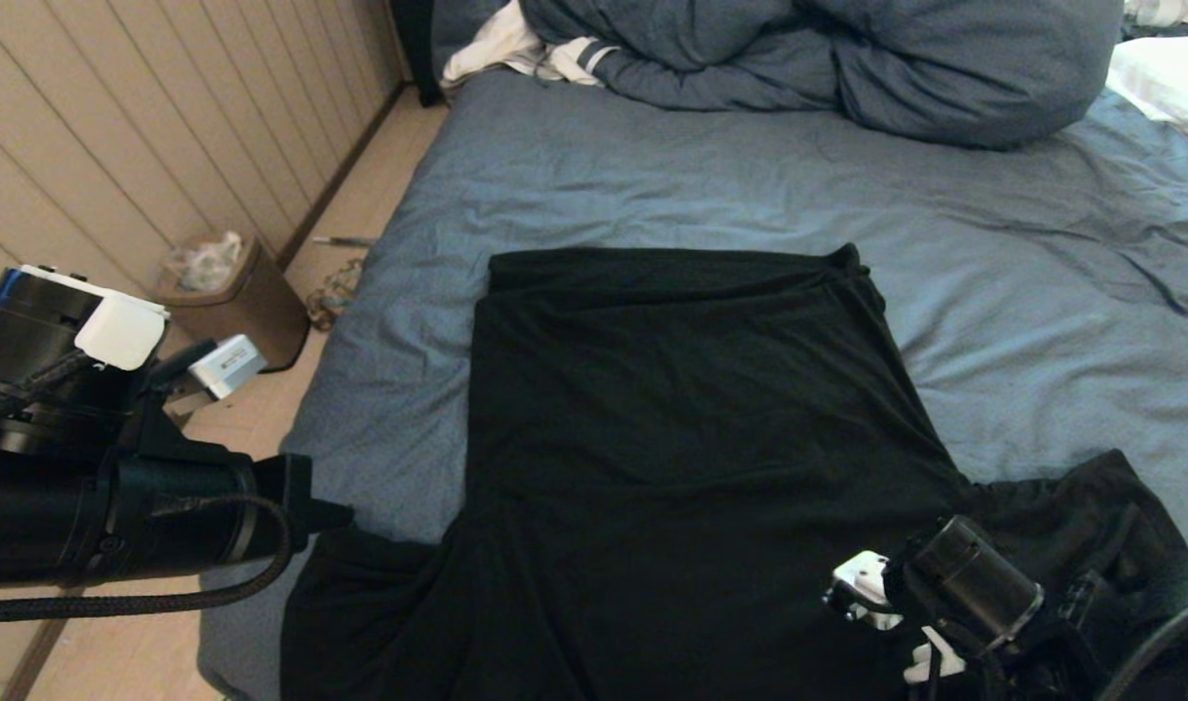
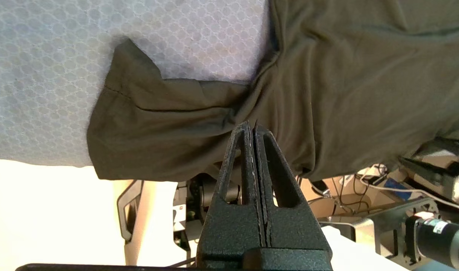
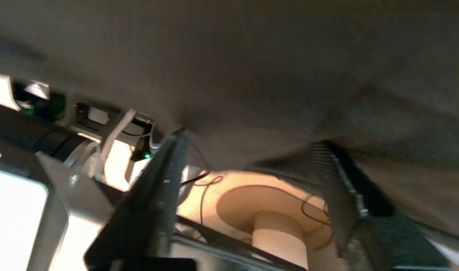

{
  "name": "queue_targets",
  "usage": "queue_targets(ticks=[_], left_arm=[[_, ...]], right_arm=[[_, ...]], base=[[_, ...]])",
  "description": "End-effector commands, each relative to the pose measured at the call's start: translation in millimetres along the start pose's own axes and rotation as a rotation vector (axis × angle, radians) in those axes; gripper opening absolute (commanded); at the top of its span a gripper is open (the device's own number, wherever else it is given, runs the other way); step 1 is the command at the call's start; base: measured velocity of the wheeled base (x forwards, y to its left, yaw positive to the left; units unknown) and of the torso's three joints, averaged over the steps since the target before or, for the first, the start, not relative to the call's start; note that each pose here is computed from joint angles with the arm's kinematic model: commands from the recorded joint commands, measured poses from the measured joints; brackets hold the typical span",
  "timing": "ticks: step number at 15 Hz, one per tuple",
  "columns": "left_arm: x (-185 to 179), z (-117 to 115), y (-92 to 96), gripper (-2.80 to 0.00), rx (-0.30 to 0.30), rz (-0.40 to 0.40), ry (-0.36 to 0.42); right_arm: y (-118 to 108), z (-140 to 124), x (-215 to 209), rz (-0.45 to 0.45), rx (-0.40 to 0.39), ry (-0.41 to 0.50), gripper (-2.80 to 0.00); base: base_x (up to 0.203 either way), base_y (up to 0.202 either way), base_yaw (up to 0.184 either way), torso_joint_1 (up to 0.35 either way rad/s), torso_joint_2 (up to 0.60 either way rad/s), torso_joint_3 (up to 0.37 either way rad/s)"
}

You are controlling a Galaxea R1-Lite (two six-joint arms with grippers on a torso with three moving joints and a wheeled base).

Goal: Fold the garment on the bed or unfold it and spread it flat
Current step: Unford the black T-shirt

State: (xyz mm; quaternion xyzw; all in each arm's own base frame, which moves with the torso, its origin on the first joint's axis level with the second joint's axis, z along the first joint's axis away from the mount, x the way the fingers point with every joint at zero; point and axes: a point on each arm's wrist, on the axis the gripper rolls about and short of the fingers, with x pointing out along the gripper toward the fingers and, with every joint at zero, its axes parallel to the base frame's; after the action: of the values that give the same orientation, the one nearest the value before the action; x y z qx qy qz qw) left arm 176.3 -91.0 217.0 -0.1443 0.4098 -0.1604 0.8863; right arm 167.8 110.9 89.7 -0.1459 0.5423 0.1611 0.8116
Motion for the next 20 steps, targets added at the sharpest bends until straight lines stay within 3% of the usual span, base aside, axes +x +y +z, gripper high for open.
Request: queue_targets(ticks=[1,2,3,4,15,20], left_arm=[[3,0,0.1,-2.80,-0.003,0.002,0.010],[3,0,0.2,-2.80,-0.003,0.002,0.010],[4,0,0.2,-2.80,-0.003,0.001,0.012],[4,0,0.0,-2.80,-0.001,0.001,0.014],[4,0,0.3,-2.80,-0.002,-0.001,0.016],[5,-2,1.1,-2.80,0.005,0.002,0.023]], right_arm=[[4,4,16,-0.015,-0.008,0.037,0.00],[4,6,17,-0.016,-0.006,0.036,0.00],[3,7,17,-0.023,0.001,0.031,-0.46],[2,8,15,-0.035,0.005,0.022,-2.80],[-3,-23,-5,-0.036,-0.009,0.004,-2.80],[-4,-58,-29,-0.025,-0.054,0.066,-2.80]], base=[[0.000,0.000,0.000,0.000,0.00,0.000],[0.000,0.000,0.000,0.000,0.00,0.000],[0.000,0.000,0.000,0.000,0.00,0.000],[0.000,0.000,0.000,0.000,0.00,0.000],[0.000,0.000,0.000,0.000,0.00,0.000],[0.000,0.000,0.000,0.000,0.00,0.000]])
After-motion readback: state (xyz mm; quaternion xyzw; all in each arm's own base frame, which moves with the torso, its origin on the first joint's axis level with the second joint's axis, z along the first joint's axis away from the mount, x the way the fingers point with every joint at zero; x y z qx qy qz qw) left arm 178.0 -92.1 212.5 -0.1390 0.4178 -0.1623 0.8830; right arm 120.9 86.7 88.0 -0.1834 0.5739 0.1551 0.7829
